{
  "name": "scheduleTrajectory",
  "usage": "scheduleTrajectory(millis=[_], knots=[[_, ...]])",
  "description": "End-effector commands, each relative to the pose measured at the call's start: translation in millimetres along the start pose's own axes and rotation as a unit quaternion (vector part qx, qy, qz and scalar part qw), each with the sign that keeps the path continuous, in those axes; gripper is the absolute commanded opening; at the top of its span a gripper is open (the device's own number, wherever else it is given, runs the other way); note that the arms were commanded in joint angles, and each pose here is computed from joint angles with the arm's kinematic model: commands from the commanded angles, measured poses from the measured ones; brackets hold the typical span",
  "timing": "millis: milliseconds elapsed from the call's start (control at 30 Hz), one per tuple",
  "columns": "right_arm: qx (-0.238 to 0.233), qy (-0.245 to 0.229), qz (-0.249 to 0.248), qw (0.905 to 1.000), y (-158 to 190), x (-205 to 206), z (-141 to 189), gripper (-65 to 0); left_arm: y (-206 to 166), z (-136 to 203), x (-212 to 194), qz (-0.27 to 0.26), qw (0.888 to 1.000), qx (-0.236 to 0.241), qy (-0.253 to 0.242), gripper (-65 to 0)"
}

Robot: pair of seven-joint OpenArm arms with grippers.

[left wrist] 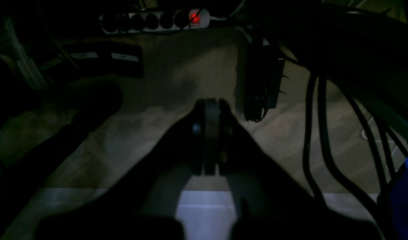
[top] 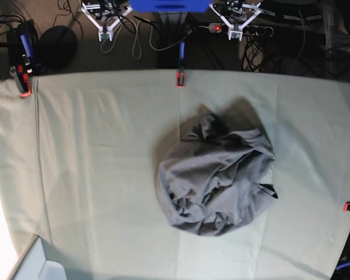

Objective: Layout the t-shirt on the table in an organized manner, then fold the t-shirt properly

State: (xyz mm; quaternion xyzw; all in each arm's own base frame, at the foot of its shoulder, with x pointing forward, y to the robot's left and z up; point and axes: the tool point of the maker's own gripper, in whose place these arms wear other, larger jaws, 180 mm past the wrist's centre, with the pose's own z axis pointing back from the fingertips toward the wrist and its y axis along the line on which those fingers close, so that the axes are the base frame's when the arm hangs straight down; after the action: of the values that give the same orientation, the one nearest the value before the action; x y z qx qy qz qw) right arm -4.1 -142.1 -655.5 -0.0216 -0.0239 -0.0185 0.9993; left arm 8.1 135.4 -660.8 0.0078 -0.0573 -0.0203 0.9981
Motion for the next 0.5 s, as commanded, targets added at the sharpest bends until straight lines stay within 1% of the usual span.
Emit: scheduleTrajectory(millis=[0, 133, 200, 233, 300, 333, 367, 467], knots=[[0.007, -0.002, 0.003, 1.0, 1, 0, 0, -65.0, 3, 1, -4, 0.001, 1.0, 0.005, 0.002, -65.0], [0.008, -0.001, 0.005, 1.0, 1, -1, 0, -65.0, 3, 1, -5, 0.001, 1.0, 0.005, 0.003, -65.0], [0.007, 0.005, 0.005, 0.9999, 1, -10, 1, -65.0, 2, 2, -11, 0.001, 1.0, 0.004, 0.005, -65.0], [0.008, -0.001, 0.006, 1.0, 1, -8, 2, -65.0, 2, 2, -15, 0.001, 1.0, 0.004, 0.008, -65.0], [0.008, -0.026, 0.006, 0.9996, 1, -3, 7, -65.0, 1, 3, -14, 0.001, 1.0, 0.003, 0.001, -65.0], [0.007, -0.037, 0.007, 0.9993, 0, -3, 11, -65.0, 1, 5, -19, 0.002, 1.0, 0.002, 0.002, -65.0], [0.007, -0.049, 0.007, 0.9988, 0, -2, 17, -65.0, 0, 8, -27, 0.01, 1.0, 0.001, 0.002, -65.0], [0.006, -0.098, 0.009, 0.9951, -2, 5, 41, -65.0, 16, 23, -31, 0.05, 0.998, 0.008, -0.034, -65.0]])
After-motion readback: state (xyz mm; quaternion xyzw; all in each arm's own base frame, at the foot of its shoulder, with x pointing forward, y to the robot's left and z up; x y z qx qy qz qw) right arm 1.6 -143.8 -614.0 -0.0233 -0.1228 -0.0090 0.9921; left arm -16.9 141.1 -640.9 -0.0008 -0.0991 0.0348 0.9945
